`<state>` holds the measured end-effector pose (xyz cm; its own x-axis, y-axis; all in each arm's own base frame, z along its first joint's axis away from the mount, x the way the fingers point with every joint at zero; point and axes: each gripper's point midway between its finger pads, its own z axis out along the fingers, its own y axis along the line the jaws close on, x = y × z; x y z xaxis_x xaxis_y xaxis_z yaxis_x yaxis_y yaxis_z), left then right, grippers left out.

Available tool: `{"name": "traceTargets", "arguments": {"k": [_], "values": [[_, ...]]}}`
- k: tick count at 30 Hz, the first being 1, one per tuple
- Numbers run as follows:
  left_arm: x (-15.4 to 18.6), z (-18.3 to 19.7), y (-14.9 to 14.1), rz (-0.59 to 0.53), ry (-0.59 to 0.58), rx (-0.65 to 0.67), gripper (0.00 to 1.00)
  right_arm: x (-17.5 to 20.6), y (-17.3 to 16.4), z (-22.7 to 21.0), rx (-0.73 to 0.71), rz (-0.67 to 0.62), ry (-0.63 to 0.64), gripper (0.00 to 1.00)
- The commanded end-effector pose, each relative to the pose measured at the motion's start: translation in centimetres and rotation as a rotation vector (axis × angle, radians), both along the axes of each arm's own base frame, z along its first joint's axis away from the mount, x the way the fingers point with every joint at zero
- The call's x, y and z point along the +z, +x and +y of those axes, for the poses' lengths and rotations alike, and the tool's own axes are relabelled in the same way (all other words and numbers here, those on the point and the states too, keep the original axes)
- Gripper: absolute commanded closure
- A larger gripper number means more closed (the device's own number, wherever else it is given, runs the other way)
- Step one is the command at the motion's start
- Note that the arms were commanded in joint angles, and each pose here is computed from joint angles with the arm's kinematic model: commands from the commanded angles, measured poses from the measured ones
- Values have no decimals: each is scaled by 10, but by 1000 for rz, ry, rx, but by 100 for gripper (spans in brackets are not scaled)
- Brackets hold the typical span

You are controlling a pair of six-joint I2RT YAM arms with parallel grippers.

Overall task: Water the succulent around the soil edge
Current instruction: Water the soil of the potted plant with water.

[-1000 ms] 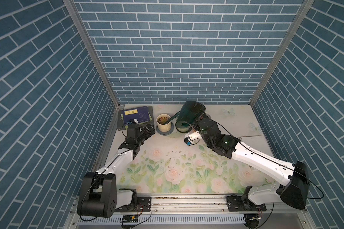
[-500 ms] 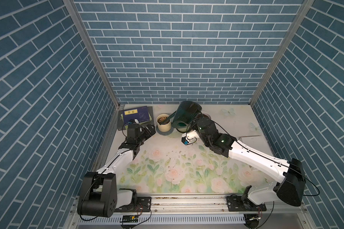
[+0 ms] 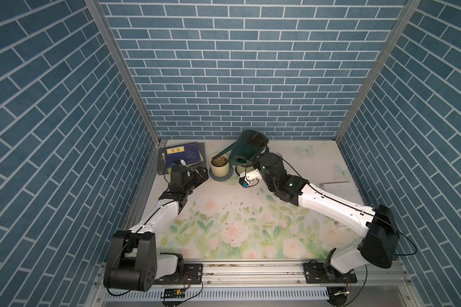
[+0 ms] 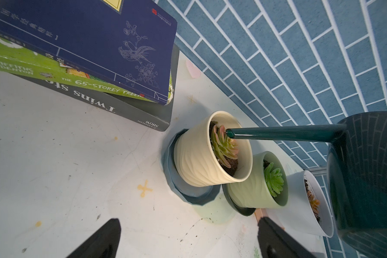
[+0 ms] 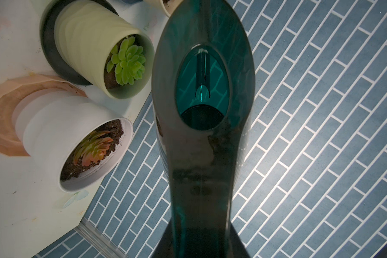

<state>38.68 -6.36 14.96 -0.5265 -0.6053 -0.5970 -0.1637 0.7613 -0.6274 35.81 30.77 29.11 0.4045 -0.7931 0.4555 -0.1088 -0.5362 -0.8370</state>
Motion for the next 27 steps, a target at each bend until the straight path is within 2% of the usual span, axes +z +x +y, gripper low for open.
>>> {"name": "traceTargets", "arguments": {"k": [1, 19, 27], "values": [[-2, 3, 1, 1, 7, 3, 0, 51, 9, -15, -74, -109, 117, 100], [-1, 3, 1, -1, 5, 5, 0, 53, -12, -66, -157, -93, 64, 100], [-1, 3, 1, 1, 5, 5, 0, 49, -26, -59, -96, -72, 59, 100]]}}
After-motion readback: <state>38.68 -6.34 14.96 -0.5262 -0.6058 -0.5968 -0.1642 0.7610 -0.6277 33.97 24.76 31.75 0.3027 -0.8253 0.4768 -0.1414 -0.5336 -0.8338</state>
